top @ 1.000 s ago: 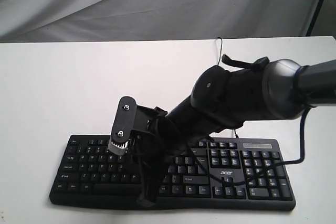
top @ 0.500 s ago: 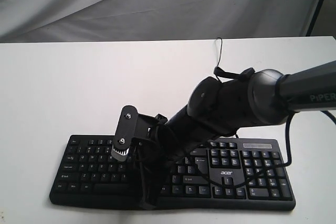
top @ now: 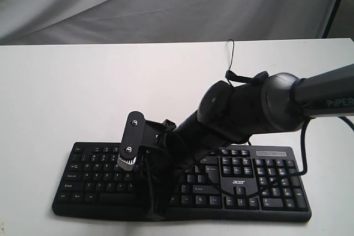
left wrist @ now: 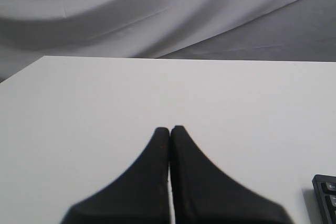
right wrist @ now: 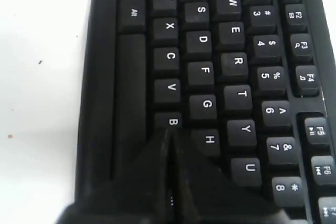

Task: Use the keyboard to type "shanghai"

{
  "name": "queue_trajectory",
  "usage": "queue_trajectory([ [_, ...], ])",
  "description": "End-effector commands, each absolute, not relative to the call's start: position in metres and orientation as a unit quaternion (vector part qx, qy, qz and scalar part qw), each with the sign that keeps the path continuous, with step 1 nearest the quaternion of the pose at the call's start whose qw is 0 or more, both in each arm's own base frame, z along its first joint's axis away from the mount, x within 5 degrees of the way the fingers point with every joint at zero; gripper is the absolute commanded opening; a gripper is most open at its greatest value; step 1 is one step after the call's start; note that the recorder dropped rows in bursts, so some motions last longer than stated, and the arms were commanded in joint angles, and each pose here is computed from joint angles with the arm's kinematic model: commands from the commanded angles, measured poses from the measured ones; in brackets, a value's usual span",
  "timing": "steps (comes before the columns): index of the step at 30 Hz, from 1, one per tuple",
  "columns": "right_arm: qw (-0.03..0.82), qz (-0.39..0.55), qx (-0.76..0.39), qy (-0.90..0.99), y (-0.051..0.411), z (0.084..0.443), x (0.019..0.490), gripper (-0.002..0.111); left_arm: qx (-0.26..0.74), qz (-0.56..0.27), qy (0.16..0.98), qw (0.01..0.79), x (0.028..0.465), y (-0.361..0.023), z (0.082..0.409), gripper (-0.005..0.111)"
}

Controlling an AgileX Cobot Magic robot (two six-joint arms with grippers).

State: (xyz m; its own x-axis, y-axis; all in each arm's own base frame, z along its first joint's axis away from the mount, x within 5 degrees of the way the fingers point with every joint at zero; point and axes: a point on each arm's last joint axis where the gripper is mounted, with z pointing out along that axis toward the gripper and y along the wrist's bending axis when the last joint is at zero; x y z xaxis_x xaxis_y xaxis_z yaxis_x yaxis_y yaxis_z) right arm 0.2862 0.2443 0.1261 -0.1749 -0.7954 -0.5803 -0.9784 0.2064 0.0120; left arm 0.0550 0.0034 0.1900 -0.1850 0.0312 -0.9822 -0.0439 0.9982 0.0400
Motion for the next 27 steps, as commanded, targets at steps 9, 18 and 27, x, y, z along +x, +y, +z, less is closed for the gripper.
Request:
queue_trajectory([
  [9,0.234,0.197,-0.599,0.740,0.2444,0.1254,0.2856,0.000,-0.003,0.028,0.767,0.641,0.0549,0.0032,0.1891,0.001],
  [18,0.234,0.197,-0.600,0.739,0.2444,0.1254,0.2856,0.000,-0.003,0.028,0.767,0.641,0.0549,0.0032,0.1891,0.001],
  [27,0.235,0.196,-0.601,0.738,0.2444,0.1254,0.2856,0.000,-0.003,0.028,0.767,0.641,0.0549,0.0032,0.1891,0.001],
])
